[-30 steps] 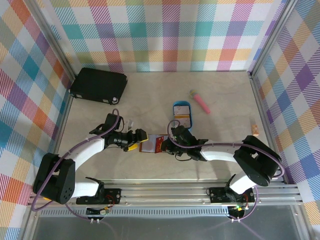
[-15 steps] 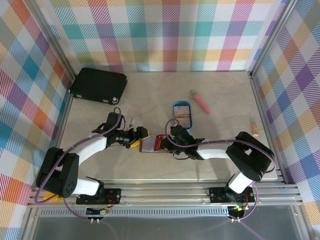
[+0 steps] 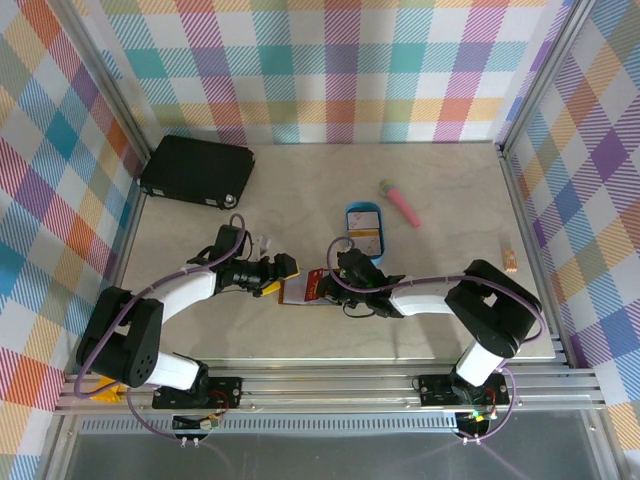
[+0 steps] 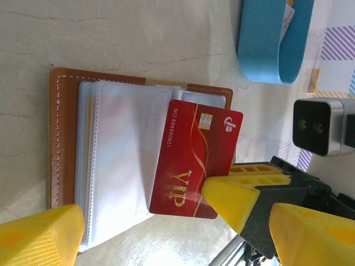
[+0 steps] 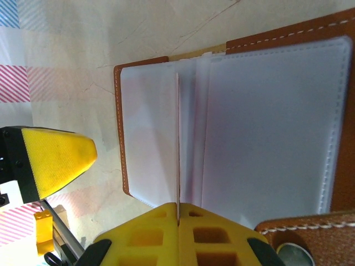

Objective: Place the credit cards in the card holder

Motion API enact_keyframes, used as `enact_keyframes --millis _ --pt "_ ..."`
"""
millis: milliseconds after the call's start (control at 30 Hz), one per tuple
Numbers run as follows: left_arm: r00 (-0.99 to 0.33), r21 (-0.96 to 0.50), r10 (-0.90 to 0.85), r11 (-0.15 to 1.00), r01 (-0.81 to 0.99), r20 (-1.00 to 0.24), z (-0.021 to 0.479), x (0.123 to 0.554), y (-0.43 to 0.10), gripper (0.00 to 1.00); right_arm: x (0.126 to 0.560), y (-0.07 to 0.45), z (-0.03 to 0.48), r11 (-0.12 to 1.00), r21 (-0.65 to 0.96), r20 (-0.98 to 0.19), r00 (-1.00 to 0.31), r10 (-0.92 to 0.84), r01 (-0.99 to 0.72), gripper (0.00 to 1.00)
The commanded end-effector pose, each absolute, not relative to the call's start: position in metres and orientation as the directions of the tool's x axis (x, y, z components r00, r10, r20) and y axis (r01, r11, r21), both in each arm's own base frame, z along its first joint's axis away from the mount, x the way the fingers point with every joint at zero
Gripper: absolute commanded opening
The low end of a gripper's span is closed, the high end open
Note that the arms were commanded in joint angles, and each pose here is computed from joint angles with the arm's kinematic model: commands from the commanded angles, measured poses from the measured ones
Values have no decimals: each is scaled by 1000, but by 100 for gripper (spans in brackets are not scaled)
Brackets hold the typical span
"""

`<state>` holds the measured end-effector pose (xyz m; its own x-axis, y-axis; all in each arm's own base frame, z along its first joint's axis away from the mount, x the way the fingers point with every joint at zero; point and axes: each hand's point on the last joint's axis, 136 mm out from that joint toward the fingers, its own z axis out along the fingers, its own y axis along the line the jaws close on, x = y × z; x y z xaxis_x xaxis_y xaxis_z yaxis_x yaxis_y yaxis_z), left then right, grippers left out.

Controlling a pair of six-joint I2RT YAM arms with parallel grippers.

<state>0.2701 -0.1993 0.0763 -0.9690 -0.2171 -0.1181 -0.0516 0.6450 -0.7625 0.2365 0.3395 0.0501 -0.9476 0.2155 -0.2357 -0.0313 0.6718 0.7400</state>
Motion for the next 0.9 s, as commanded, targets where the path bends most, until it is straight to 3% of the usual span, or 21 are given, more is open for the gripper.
enact_keyframes --millis 0,867 --pt "-975 -774 -194 632 -37 -111 72 267 -203 86 240 340 67 663 746 -276 -935 225 -61 0" --pt "-984 -766 -163 642 -46 -78 58 260 -210 86 241 337 60 683 729 -235 -952 197 -39 0"
